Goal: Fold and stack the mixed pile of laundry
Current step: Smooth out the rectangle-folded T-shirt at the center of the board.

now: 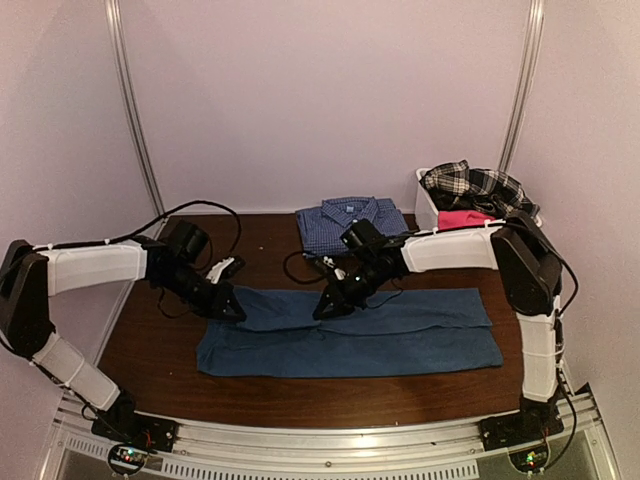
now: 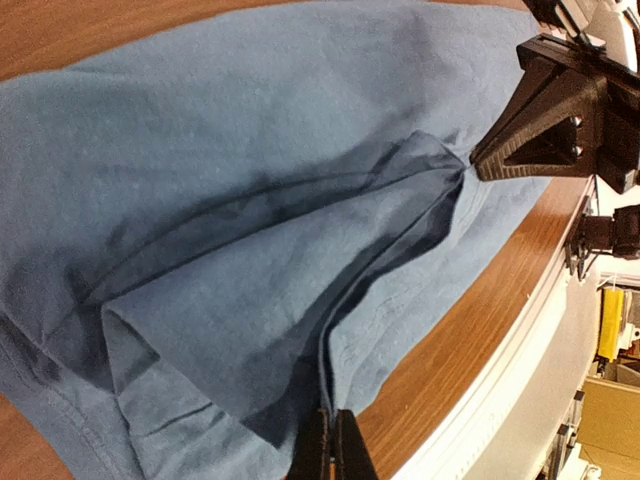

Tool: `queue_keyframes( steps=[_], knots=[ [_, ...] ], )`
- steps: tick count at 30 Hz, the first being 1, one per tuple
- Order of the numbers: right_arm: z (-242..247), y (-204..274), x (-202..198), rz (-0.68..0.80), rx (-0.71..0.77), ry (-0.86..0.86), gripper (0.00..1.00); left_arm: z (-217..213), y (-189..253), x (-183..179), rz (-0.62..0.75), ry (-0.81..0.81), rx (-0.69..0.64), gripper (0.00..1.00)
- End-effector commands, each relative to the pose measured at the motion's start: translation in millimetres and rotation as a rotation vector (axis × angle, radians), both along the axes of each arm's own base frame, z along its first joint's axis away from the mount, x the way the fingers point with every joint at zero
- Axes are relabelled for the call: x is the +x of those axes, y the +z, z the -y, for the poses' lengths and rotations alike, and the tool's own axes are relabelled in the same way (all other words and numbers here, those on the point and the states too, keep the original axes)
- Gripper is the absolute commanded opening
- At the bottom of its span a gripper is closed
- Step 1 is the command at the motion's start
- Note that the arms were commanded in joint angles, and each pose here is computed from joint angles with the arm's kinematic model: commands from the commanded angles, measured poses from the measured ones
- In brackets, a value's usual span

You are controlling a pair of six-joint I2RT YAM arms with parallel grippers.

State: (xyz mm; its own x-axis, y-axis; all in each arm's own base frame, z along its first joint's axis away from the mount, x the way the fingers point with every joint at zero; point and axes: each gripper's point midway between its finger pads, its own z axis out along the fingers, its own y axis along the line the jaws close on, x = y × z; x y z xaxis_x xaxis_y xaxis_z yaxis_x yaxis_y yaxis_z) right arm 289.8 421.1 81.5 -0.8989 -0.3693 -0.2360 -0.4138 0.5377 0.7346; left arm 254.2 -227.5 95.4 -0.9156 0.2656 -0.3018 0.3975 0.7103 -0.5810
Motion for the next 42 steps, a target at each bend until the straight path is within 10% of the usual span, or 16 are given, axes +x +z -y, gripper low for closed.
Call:
queue_keyframes(
  steps=[1, 13, 42],
  knots=[
    [-12.0, 10.9, -46.3, 0.026, 0.048, 0.137, 0.0, -8.0, 3.5, -24.7, -0.01, -0.024, 0.01, 0.0],
    [-11.3, -4.8, -77.7, 0.033, -0.002, 0.2, 0.0, -9.2, -15.4, -71.9, -0.142, -0.058, 0.075, 0.0],
    [18.0, -28.7, 5.8, 0.079, -0.136, -0.07, 0.08, 9.1, -31.8, 69.0, 0.08, 0.066, 0.325, 0.0]
  ],
)
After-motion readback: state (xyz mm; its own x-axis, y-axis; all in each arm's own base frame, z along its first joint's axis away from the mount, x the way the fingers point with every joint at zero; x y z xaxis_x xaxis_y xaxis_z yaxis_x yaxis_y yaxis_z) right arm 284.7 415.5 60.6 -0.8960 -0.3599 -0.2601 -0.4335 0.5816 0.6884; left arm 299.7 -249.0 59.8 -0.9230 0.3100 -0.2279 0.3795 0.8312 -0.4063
